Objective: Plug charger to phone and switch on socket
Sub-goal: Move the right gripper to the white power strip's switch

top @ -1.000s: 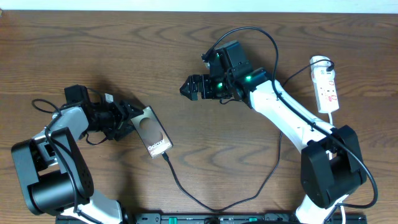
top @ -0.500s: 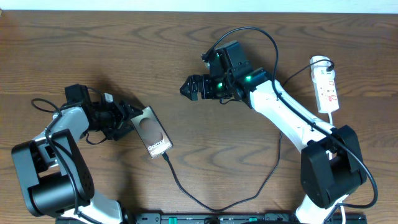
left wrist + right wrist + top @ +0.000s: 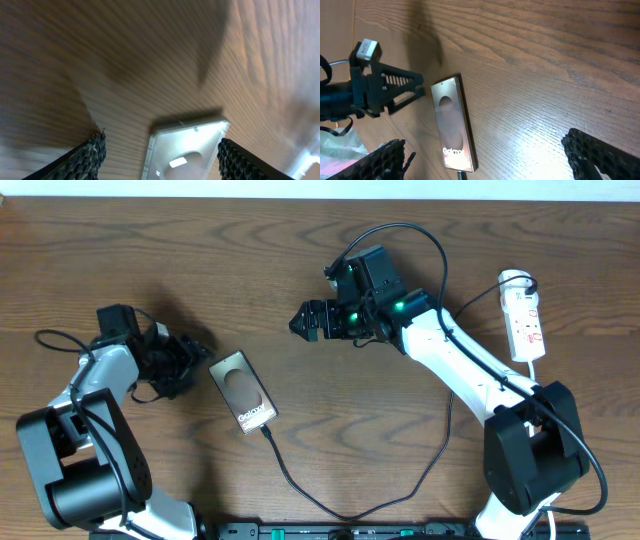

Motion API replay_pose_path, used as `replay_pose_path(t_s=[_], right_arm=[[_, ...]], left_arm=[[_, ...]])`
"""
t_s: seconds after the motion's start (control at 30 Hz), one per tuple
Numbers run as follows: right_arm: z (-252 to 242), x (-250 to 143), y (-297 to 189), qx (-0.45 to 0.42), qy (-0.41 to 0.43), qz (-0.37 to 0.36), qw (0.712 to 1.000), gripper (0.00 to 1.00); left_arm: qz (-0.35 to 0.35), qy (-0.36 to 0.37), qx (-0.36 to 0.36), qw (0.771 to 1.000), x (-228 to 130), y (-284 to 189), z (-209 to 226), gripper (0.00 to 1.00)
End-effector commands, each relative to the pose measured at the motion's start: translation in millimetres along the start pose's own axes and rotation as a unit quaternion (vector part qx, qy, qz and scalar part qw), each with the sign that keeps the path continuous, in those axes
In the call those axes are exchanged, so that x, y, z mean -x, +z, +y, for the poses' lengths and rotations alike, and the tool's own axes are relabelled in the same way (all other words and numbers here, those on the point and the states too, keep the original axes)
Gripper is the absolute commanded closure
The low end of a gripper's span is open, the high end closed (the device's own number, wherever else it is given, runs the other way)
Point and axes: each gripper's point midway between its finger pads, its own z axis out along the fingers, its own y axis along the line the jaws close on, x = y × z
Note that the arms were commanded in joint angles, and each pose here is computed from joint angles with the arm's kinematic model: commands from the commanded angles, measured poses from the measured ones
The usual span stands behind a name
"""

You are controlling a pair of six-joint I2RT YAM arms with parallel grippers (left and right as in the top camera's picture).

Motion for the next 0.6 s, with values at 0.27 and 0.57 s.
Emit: replay_pose_path(t_s=[0.27,0.57], right_arm=[[12.5,5.0,-10.1,0.009,-0.019,-0.010,1.000,0.01],[2.0,33.8,-37.5,0.028,0.001,-0.031,0.999,0.01]], left_arm=[[-0.083,0.125,-0.045,0.988,7.0,-68.3,-48.0,0.25],[-0.122,0.309,-0.089,0.939,-45.6,-112.4,-114.4,0.24]])
